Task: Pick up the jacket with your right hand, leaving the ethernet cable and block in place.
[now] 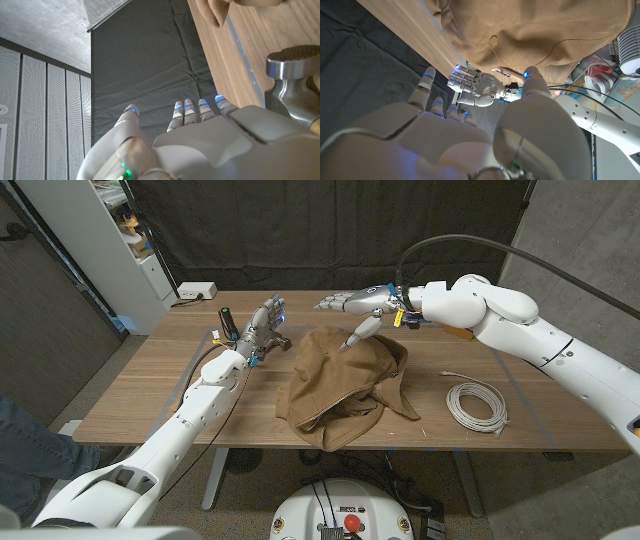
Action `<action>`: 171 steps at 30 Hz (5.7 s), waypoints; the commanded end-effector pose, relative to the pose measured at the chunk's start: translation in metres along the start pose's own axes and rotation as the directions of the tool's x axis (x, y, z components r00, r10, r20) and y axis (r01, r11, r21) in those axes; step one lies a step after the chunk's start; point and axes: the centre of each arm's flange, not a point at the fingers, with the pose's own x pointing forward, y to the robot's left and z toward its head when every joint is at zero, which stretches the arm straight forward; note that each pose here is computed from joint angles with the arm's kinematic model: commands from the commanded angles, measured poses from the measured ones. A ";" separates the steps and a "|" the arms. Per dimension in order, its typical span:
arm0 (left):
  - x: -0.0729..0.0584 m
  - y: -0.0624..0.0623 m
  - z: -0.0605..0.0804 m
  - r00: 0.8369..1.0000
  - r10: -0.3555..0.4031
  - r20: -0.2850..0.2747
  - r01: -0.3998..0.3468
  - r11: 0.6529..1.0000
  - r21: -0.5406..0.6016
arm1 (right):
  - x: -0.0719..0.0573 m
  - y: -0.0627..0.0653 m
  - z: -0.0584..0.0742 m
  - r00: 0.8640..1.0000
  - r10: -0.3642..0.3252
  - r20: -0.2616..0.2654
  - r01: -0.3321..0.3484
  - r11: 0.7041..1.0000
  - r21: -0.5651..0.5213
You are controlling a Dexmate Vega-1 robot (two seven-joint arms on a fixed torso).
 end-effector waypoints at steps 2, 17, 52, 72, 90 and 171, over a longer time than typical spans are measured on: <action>0.002 0.003 -0.005 1.000 0.000 -0.002 0.000 1.000 -0.010 | 0.012 -0.002 0.013 0.999 0.036 0.011 -0.035 0.999 -0.015; 0.004 0.007 -0.005 1.000 0.004 0.000 -0.004 1.000 -0.013 | 0.030 0.006 0.012 0.997 0.075 0.002 -0.075 0.997 -0.023; -0.001 0.006 -0.007 1.000 0.015 -0.002 -0.015 1.000 -0.011 | 0.052 0.033 0.013 0.986 0.168 -0.016 -0.169 0.985 -0.020; 0.003 0.011 -0.007 1.000 0.014 -0.009 -0.014 1.000 -0.010 | 0.069 0.047 0.012 0.976 0.216 -0.023 -0.217 0.976 -0.017; 0.005 0.011 -0.010 1.000 0.013 -0.010 -0.013 1.000 -0.014 | 0.078 0.072 0.014 0.965 0.261 -0.024 -0.261 0.965 0.001; 0.002 0.004 -0.009 1.000 0.010 -0.016 -0.010 1.000 -0.015 | 0.089 0.130 0.010 0.998 -0.055 -0.016 0.055 0.999 -0.002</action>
